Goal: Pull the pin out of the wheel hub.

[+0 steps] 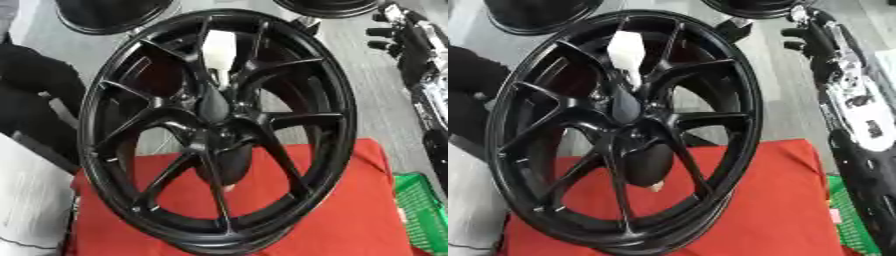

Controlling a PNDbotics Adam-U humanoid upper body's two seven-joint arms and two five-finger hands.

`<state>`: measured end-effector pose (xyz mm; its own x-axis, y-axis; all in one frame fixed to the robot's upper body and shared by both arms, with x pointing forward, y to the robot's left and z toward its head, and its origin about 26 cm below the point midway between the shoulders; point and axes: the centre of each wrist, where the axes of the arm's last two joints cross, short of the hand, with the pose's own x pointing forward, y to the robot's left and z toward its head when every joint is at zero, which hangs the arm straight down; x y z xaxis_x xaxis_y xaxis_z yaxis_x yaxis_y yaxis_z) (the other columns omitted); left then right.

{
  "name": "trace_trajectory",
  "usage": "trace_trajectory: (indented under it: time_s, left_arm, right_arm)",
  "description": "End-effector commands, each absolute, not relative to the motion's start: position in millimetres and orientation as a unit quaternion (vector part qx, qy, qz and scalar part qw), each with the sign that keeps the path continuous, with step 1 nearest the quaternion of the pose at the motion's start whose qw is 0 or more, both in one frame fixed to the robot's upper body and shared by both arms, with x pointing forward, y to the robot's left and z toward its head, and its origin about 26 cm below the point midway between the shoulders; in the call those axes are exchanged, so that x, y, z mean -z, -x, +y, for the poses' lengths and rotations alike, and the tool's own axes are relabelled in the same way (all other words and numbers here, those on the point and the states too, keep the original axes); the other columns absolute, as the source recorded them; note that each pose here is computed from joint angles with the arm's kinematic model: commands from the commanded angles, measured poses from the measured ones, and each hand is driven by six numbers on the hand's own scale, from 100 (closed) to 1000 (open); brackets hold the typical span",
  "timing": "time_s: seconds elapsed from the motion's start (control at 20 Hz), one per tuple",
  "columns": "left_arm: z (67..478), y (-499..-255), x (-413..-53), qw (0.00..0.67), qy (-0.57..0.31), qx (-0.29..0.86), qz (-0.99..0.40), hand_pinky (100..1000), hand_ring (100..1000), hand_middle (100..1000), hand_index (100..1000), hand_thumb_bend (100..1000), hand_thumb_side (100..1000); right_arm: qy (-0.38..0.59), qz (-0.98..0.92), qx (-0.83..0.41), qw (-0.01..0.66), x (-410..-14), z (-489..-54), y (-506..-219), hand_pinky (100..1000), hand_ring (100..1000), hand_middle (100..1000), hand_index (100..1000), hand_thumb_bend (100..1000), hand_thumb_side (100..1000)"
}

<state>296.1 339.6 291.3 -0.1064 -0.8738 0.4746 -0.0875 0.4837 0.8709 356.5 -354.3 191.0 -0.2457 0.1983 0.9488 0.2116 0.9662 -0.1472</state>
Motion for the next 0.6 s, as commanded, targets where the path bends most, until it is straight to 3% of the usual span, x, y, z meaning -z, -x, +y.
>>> trace_trajectory:
  time_s: [0.05,0.1,0.15,0.2,0.35,0.45,0.6]
  left_arm:
    - [355,-300,-290,0.562,-0.384,0.335,-0.651,769,775,656,545,338,100]
    - [358,-301,-286,0.567,-0.380,0.337,-0.648,783,791,692,658,428,100]
    - [361,-303,-283,0.570,-0.378,0.340,-0.645,808,828,762,794,607,185]
    - [365,-305,-280,0.571,-0.379,0.343,-0.642,821,844,786,826,743,368]
    - [372,-307,-274,0.569,-0.386,0.353,-0.634,840,857,799,843,973,648]
    - [376,-308,-271,0.568,-0.388,0.354,-0.634,838,856,798,842,1000,744]
    - [380,-310,-270,0.570,-0.388,0.345,-0.637,834,854,796,841,975,716]
  right_arm:
    - [0.141,-0.802,0.005,0.581,-207,-359,-353,788,783,807,825,100,633]
    - [0.141,-0.802,0.006,0.581,-207,-360,-353,788,783,807,825,100,634]
    - [0.141,-0.801,0.006,0.581,-207,-360,-353,788,784,807,825,100,635]
    - [0.141,-0.801,0.006,0.582,-206,-360,-353,788,784,807,825,100,637]
    - [0.141,-0.800,0.005,0.583,-206,-360,-353,788,784,807,825,100,641]
    - [0.141,-0.801,0.005,0.582,-206,-360,-353,789,784,807,825,100,642]
    - [0.141,-0.801,0.005,0.582,-206,-360,-353,789,784,808,826,100,641]
